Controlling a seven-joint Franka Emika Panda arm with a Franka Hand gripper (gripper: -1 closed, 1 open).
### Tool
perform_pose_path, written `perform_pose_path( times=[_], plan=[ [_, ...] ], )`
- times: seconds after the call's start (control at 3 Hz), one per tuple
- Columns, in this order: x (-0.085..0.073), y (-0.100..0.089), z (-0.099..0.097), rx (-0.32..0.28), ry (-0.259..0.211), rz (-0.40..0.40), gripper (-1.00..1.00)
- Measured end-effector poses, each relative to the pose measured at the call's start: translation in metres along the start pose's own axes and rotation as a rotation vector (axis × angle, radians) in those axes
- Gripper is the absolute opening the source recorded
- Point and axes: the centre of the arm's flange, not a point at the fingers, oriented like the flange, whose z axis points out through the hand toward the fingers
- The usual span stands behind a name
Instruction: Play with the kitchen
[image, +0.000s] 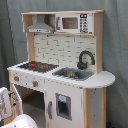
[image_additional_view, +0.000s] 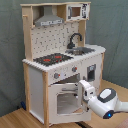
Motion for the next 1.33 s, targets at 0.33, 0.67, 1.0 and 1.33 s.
perform_pose_path(
  times=[0.33, 0.67, 1.0, 1.33],
  plan=[
    [0.023, -0.008, -0.029, -0.002, 0.042, -0.051, 1.0],
    [0.041, -0.011, -0.043, -0.017, 0.059, -0.117, 1.0],
    [0.055, -0.009, -0.051, -0.032, 0.057, -0.211, 1.0],
    [0.069, 0.0, -0.051, -0.041, 0.046, -0.306, 1.0]
  ],
)
